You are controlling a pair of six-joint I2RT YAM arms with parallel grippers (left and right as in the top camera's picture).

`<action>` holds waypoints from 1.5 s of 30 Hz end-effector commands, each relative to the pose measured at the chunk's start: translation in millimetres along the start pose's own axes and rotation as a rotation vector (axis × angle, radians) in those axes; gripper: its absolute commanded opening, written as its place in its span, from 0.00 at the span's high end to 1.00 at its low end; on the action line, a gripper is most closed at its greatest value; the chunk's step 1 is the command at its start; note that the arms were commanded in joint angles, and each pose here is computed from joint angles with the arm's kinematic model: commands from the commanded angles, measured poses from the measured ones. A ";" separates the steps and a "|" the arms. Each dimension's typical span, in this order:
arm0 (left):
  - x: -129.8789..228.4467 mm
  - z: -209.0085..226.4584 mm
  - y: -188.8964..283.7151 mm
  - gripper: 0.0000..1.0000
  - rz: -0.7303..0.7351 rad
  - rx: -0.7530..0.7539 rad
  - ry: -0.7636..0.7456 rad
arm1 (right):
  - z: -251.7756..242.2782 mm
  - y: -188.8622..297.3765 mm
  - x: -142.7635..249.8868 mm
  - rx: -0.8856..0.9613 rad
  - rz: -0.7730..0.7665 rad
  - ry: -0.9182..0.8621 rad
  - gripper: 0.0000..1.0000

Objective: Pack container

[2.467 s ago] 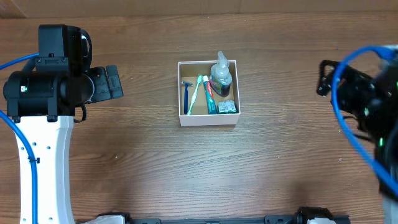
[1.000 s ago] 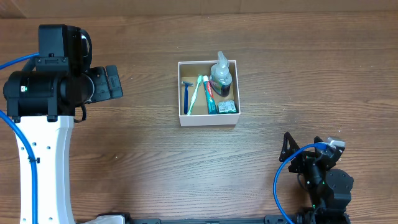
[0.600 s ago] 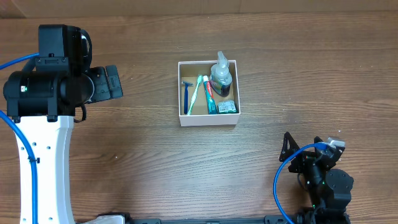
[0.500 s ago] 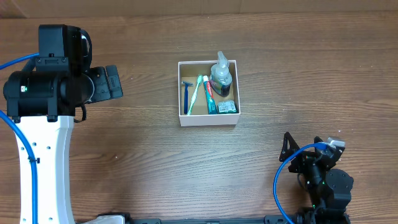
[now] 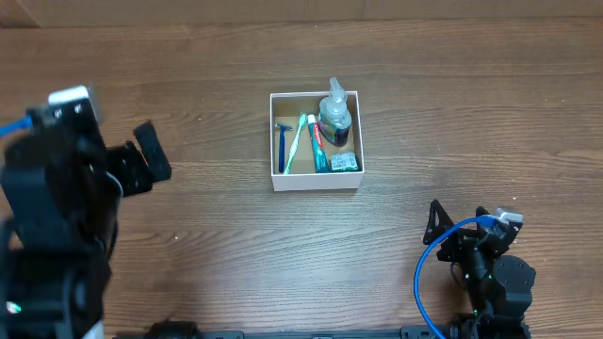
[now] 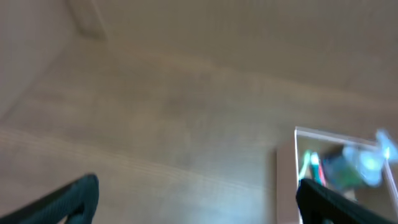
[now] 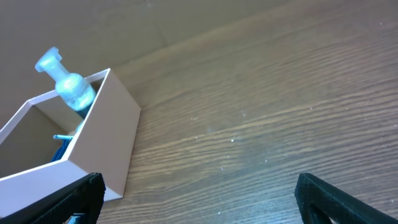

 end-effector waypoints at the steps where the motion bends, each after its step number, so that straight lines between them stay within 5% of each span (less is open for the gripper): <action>1: 64.5 13.8 -41.0 0.00 0.037 0.084 -0.104 | 1.3 0.1 1.5 -0.010 0.000 0.005 0.00; 11: 211.3 63.9 -86.4 0.00 0.017 0.180 -0.097 | 1.3 0.1 1.5 -0.010 0.000 0.005 0.00; 17: 250.6 76.3 -97.4 0.00 -0.004 0.222 -0.097 | 1.3 0.1 1.5 -0.010 0.000 0.005 0.00; 45: 248.0 75.5 -96.2 0.00 -0.020 0.226 -0.097 | 1.3 0.1 1.5 -0.010 0.000 0.005 0.00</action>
Point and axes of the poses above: each gripper's point midway between its finger pads, its own y axis back along the fingers, its own z axis along the line the jaws close on, x = y × z, the point moved 6 cm from there along y, back along the fingers, and after that the axes turned 14 degrees about y, right-handed, at the moved point
